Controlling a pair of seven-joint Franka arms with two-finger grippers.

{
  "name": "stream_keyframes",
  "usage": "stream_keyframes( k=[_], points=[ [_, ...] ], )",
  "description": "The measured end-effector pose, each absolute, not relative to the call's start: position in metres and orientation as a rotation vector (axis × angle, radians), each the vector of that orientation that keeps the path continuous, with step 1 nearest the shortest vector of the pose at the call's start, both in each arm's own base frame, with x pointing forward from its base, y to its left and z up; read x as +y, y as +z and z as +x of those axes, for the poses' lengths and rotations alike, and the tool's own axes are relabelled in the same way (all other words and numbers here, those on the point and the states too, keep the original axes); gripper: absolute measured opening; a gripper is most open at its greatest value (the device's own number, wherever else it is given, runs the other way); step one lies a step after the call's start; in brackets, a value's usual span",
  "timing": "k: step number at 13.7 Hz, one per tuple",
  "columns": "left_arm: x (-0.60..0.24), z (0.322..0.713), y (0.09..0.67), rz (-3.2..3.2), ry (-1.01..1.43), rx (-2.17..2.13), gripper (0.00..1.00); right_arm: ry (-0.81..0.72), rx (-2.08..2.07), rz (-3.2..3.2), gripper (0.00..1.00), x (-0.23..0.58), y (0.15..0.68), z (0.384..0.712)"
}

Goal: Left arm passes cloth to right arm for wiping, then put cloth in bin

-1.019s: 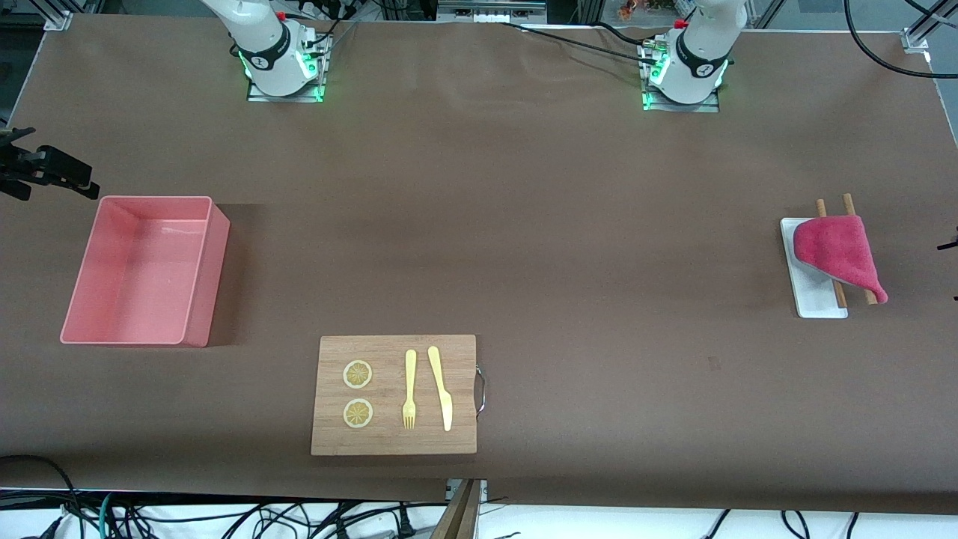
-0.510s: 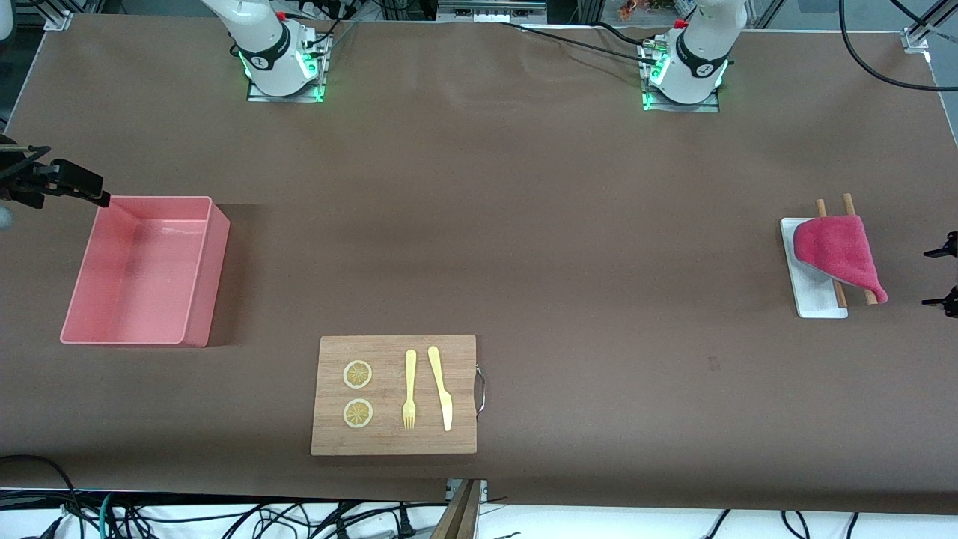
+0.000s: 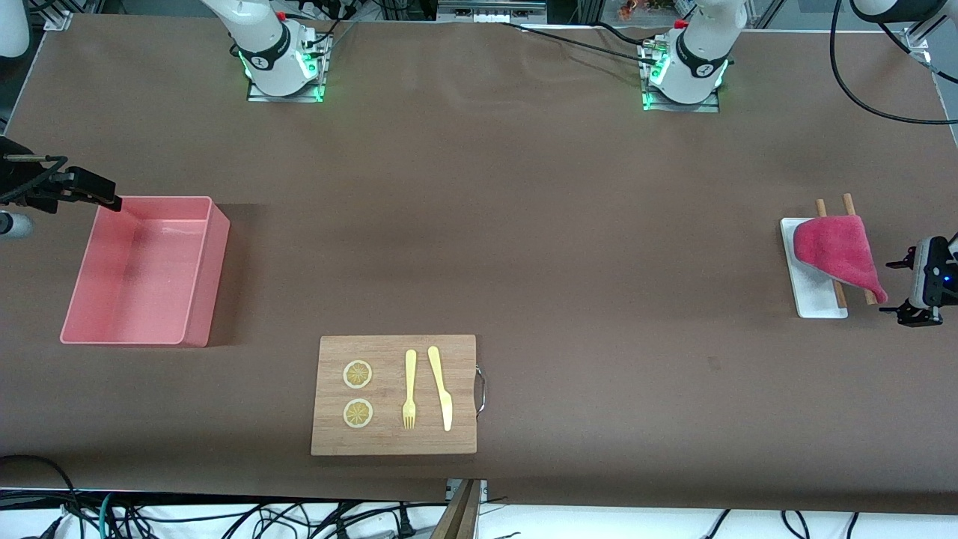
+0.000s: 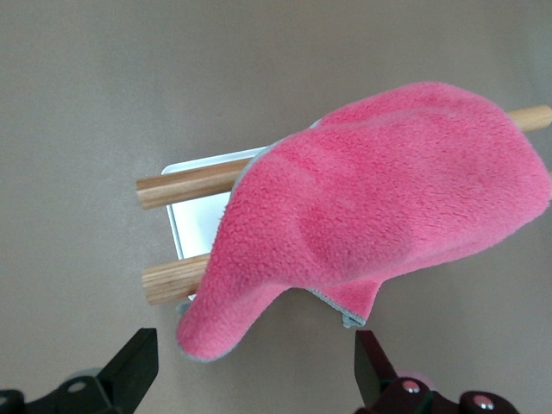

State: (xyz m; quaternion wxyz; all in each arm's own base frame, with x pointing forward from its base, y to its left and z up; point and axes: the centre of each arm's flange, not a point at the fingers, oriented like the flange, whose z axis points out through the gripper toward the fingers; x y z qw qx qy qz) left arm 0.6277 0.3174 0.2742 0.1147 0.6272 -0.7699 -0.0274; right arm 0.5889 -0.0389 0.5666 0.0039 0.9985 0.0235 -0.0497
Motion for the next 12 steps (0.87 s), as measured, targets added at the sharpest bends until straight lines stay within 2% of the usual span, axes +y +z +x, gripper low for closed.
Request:
stream_keyframes(
  k=[1,2,3,5,7,12],
  points=[
    [0.316,0.628,0.273,1.833,-0.081,-2.259,0.93,-0.168,0.074,3.129,1.0,-0.039,0.562,0.59],
    [0.314,0.629,0.272,1.829,-0.081,-2.262,0.93,-0.177,0.075,3.129,1.0,-0.039,0.558,0.592],
    [0.312,0.63,0.272,1.825,-0.082,-2.266,0.85,-0.181,0.075,3.129,1.0,-0.039,0.556,0.593],
    [0.309,0.632,0.272,1.819,-0.083,-2.269,0.64,-0.183,0.074,3.129,1.0,-0.039,0.555,0.593],
    [0.308,0.632,0.271,1.817,-0.083,-2.271,0.62,-0.183,0.055,3.129,1.0,-0.039,0.555,0.593],
    [0.308,0.634,0.273,1.817,-0.081,-2.277,0.09,-0.18,-0.166,3.12,1.0,0.002,0.555,0.594]
  ],
)
